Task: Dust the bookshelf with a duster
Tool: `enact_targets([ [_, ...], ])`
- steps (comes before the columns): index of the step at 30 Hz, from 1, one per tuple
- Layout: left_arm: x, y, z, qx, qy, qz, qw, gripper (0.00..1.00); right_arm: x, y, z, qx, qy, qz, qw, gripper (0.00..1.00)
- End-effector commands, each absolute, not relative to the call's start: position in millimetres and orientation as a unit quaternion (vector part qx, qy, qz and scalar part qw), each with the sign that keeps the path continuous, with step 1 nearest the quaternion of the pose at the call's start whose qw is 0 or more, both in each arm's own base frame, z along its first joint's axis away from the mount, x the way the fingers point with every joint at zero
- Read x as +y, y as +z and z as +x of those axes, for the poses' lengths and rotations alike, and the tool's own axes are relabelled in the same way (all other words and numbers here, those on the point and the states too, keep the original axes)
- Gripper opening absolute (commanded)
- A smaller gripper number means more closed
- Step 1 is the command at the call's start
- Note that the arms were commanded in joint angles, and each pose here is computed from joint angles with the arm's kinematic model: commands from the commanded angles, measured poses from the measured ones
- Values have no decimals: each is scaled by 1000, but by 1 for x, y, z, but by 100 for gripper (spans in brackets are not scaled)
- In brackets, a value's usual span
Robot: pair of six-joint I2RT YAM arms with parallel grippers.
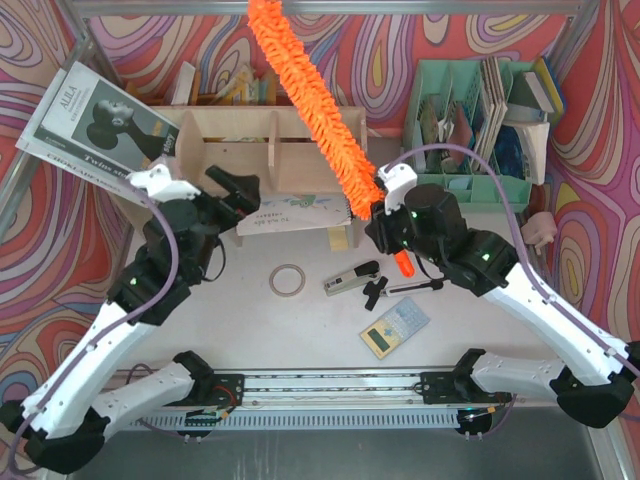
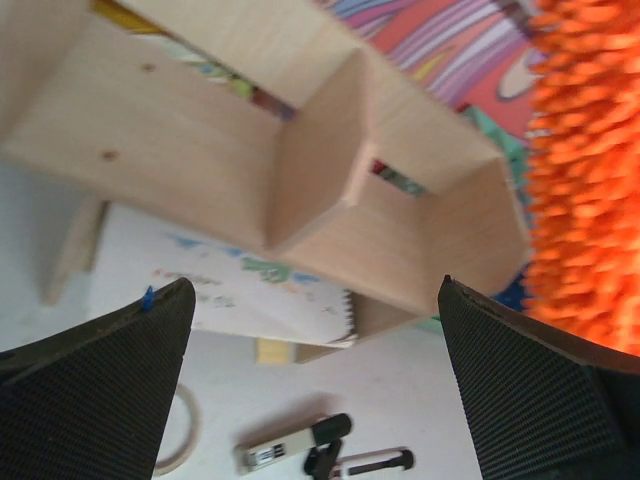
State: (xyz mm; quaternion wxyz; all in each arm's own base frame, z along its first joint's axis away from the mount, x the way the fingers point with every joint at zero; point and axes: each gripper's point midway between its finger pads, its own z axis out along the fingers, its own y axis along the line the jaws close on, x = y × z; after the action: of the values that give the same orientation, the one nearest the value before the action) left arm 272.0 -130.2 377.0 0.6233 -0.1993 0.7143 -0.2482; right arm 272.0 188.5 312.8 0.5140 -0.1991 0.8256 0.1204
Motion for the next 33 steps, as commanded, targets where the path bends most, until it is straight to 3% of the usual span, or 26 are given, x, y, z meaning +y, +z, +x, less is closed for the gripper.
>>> enact_targets([
  [1, -172, 426, 279, 685, -332, -158, 629, 98, 227, 347, 273, 762, 219, -220, 568, 0],
  [8, -213, 456, 296, 665, -371, -137, 633, 98, 250, 324, 275, 764, 222, -242, 555, 0],
  [18, -250, 447, 322, 679, -375, -133, 617, 95, 281, 312, 265, 753, 218, -277, 555, 0],
  [22, -253, 437, 329, 688, -364, -143, 611, 75, 281, 313, 264, 753, 211, -276, 559, 0],
  [28, -242, 427, 338, 690, -334, -175, 618, 20, 281, 314, 261, 747, 219, -276, 564, 0],
  [30, -235, 425, 339, 688, -324, -193, 620, 3, 281, 315, 259, 745, 224, -274, 565, 5],
  [33, -220, 422, 340, 679, -311, -238, 620, 0, 278, 314, 256, 743, 228, -270, 569, 16],
])
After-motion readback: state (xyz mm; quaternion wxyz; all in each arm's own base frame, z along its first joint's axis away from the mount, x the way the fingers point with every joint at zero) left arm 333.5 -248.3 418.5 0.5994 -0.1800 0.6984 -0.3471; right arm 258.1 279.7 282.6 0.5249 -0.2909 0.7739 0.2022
